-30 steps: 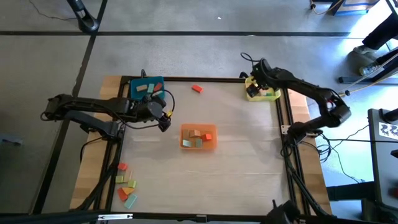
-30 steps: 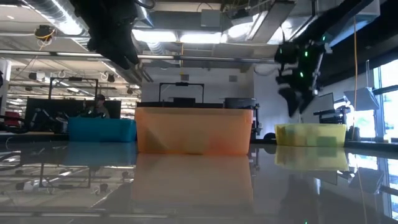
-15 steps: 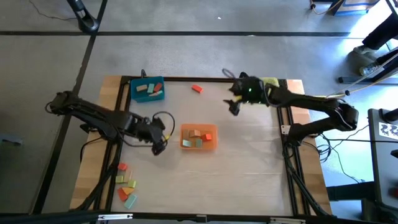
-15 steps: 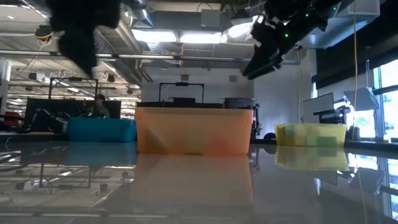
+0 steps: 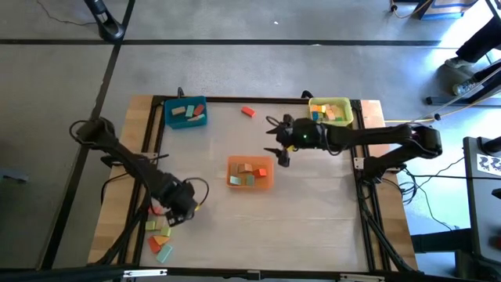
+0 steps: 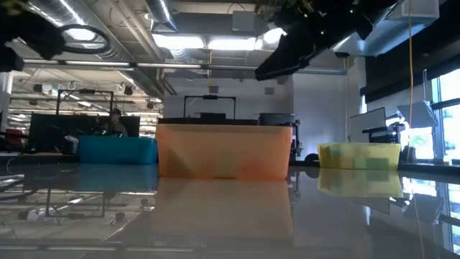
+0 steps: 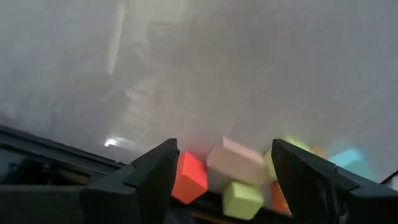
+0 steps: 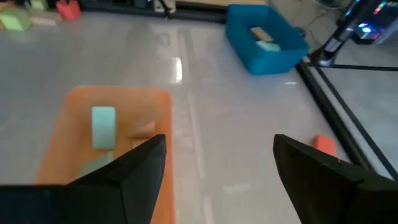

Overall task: Sort blocks by size
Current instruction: Put the orange cube block into the yellow bin

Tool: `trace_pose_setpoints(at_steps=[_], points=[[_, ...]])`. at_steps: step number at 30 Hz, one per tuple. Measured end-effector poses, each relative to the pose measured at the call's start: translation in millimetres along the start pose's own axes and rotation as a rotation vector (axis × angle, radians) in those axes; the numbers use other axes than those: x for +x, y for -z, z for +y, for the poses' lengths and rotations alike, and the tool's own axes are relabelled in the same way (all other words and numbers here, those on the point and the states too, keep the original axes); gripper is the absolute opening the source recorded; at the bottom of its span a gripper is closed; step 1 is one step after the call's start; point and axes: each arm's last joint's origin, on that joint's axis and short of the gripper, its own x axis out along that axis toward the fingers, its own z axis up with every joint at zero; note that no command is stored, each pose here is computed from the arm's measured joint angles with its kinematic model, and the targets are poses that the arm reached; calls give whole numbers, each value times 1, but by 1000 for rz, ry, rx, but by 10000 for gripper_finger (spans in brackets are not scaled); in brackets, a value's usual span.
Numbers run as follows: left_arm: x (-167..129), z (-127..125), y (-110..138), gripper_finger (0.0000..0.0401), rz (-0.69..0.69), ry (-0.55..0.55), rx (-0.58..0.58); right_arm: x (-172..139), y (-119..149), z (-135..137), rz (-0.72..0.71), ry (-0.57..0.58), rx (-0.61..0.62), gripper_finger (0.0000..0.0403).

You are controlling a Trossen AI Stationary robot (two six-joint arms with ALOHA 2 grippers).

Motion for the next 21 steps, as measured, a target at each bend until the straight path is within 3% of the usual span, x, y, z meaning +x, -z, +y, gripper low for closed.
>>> trace_pose_setpoints(at_steps=[5, 10, 21], points=[[11, -14, 16, 247, 28, -50, 231, 13, 8, 11, 44, -33, -16, 294], [19, -23, 32, 247, 47, -89, 359, 20, 11, 16, 60, -47, -23, 294], [43, -14, 60, 247, 86, -181, 473, 22, 9, 15, 27, -40, -24, 294]])
